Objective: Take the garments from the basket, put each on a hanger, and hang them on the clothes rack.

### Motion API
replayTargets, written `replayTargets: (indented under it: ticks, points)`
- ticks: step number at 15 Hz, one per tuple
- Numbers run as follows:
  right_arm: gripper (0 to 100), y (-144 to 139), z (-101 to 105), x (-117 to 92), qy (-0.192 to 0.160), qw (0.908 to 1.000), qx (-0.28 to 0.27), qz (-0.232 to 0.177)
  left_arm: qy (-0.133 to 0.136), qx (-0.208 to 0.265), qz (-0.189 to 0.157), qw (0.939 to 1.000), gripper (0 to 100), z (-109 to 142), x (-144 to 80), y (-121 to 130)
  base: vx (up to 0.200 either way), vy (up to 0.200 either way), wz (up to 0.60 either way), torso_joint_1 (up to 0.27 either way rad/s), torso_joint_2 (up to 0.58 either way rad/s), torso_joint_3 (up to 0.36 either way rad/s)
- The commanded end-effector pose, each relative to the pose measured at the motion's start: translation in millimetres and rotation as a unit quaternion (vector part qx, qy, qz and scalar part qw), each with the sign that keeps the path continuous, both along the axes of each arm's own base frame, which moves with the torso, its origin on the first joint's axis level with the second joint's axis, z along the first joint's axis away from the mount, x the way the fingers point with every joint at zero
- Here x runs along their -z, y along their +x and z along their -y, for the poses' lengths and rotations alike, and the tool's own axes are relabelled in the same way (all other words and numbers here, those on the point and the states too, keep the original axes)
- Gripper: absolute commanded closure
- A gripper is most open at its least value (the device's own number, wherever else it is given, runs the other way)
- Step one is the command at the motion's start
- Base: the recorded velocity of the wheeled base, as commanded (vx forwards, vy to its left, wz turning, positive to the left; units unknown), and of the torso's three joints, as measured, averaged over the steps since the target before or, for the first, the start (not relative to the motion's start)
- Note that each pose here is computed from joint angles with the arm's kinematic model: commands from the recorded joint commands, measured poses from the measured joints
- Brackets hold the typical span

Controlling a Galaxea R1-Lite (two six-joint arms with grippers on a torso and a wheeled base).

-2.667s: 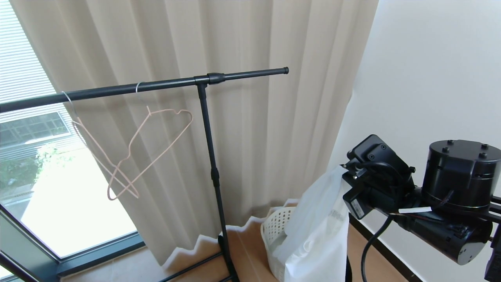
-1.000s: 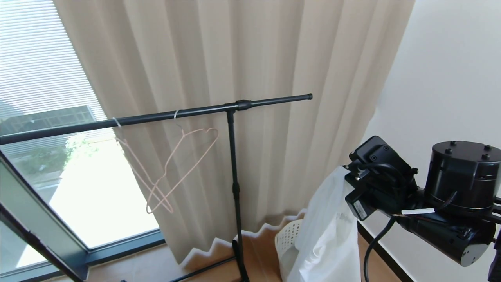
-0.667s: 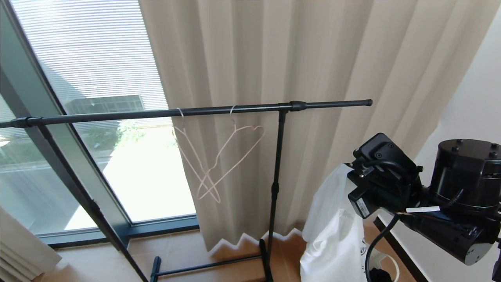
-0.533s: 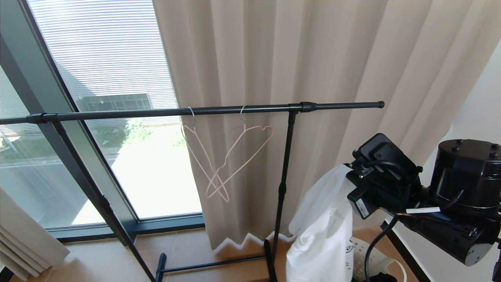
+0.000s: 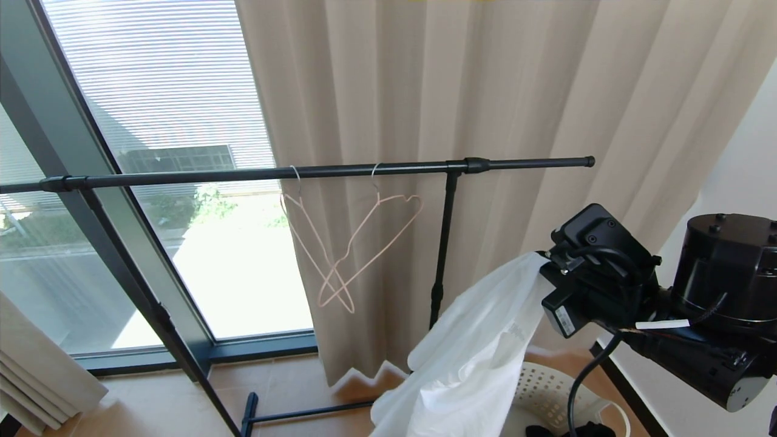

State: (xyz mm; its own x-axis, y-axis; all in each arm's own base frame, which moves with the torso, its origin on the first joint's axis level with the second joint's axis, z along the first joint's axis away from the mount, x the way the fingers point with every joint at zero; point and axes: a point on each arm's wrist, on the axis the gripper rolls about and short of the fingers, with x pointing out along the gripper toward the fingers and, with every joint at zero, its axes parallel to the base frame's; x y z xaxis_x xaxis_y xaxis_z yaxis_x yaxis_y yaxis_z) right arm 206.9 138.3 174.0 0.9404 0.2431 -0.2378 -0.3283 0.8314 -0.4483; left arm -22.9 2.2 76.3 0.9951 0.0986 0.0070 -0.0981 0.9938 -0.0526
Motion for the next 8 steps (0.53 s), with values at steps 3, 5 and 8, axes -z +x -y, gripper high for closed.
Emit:
replayTargets:
  ticks: [3,5,8]
  points:
    - [100,0.1,-0.2,0.3,0.000,1.0000,0.000,0.000,0.000,0.000,0.000,1.0000,0,0.0,0.0,0.0,0.000,0.200,0.00,-0.001,0.00,0.005]
    - [100,0.1,-0.2,0.3,0.000,1.0000,0.000,0.000,0.000,0.000,0.000,1.0000,0,0.0,0.0,0.1,-0.100,0.200,0.00,0.002,0.00,0.002]
    - [100,0.1,-0.2,1.2,-0.001,1.0000,-0.001,-0.002,-0.001,0.000,0.000,1.0000,0,0.0,-0.2,0.1,-0.133,0.000,0.00,0.000,0.00,0.000]
